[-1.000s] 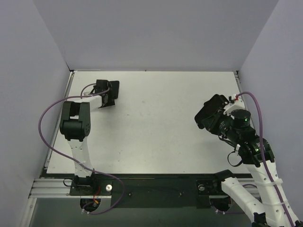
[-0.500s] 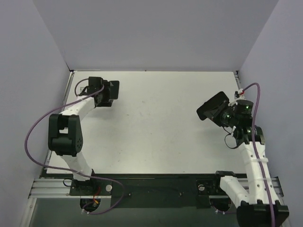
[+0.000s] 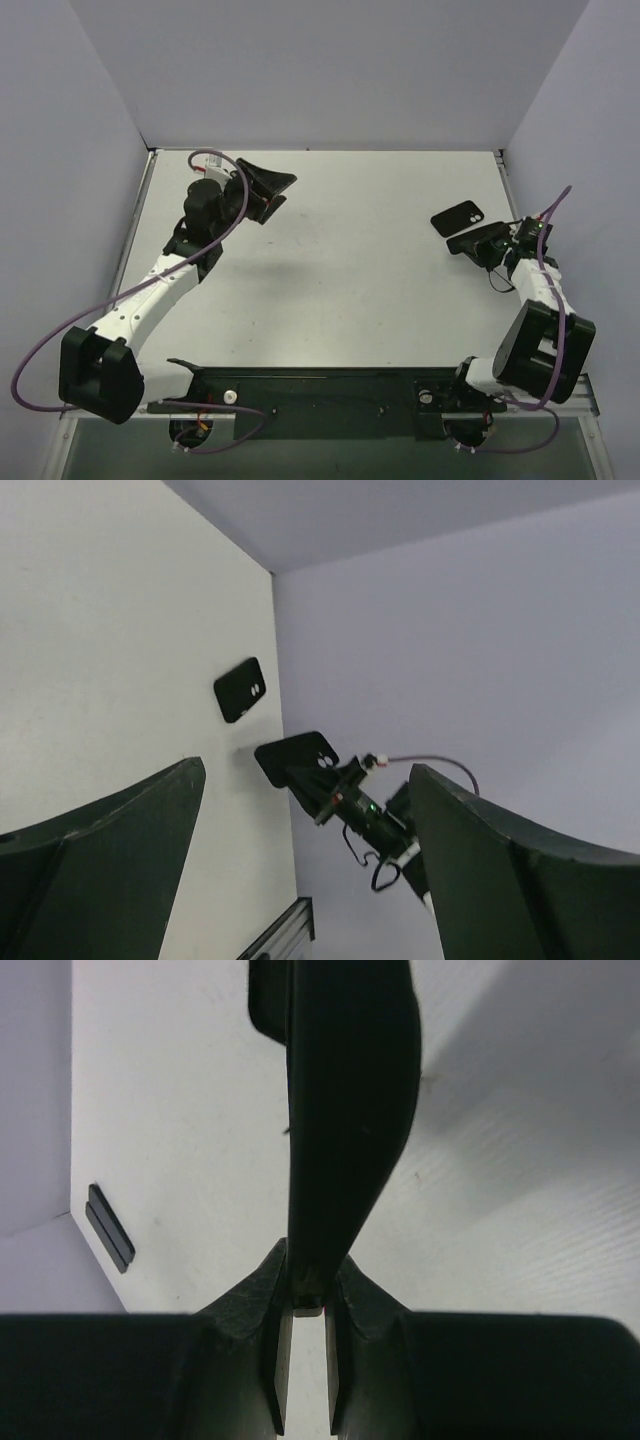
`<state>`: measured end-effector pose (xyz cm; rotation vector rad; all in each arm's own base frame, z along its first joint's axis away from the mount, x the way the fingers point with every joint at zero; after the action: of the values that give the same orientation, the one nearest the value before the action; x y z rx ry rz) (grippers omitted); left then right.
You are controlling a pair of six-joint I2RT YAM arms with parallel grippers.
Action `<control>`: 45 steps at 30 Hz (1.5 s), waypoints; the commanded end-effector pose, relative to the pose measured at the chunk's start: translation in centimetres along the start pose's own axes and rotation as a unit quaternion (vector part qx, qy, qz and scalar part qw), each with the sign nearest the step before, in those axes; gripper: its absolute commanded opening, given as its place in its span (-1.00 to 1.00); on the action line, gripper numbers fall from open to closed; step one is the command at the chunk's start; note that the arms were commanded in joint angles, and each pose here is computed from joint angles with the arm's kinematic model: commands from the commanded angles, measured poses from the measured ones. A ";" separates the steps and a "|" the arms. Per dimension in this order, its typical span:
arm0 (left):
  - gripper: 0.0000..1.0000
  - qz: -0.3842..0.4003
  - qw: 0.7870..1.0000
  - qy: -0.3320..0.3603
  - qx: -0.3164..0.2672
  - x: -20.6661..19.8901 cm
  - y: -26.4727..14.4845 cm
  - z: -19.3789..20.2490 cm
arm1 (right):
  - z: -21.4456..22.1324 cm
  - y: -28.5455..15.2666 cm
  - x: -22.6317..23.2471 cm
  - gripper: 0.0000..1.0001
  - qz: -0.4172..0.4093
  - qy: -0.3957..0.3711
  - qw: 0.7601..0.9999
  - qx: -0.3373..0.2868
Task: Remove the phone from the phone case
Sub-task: Place the phone case at the center of the board, then reset both arms
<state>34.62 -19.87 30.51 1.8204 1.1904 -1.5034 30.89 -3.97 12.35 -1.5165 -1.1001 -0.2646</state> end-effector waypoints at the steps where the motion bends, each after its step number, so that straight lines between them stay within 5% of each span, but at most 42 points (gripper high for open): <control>1: 0.88 0.206 0.957 0.151 0.136 -6.6 -1.9 3.4 | -2.7 2.5 -0.3 -1.00 -0.011 -0.023 1.000 -0.006; 8: 0.86 0.190 0.914 0.329 0.141 -5.9 -2.8 6.4 | -4.2 4.7 -3.3 -1.00 0.005 0.009 0.999 0.031; 16: 0.82 0.181 0.913 0.347 0.114 -5.2 -4.3 6.0 | -3.4 6.0 -4.7 -0.88 0.025 0.019 0.997 0.067; 21: 0.82 0.177 0.914 0.346 0.118 -4.9 -4.1 6.1 | -2.9 5.7 -6.0 -0.58 0.061 0.018 0.995 0.082; 26: 0.82 0.178 0.914 0.346 0.114 -4.9 -4.3 5.9 | -2.2 5.2 -6.7 0.04 0.096 0.014 0.991 0.087; 37: 0.82 0.163 0.922 0.336 0.101 -3.7 -3.5 4.7 | -2.0 -0.5 -7.1 0.40 0.262 -0.094 0.960 -0.004; 38: 0.82 0.156 0.924 0.336 0.099 -3.3 -3.2 4.4 | -0.8 -0.3 -6.2 0.49 0.260 -0.124 0.958 -0.003; 39: 0.82 0.152 0.924 0.337 0.094 -3.2 -3.2 4.1 | -1.1 -1.2 -5.4 0.83 0.262 -0.145 0.953 -0.030; 45: 0.82 0.116 0.918 0.377 0.049 -2.7 -3.3 2.1 | 2.1 -3.5 1.4 0.85 0.162 -0.274 0.943 -0.092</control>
<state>30.05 -22.11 31.68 2.6369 1.0483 -0.8877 29.79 -2.60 12.51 -1.8391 -1.1517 0.2776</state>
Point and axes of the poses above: each gripper's point midway between its finger pads, its own y axis out along the fingers, its own x axis along the line the jaws close on, z = x × y, the point moved 3 cm from there along -y, back along the fingers, and after that the axes turned 1 degree about y, right-handed, at the moved point
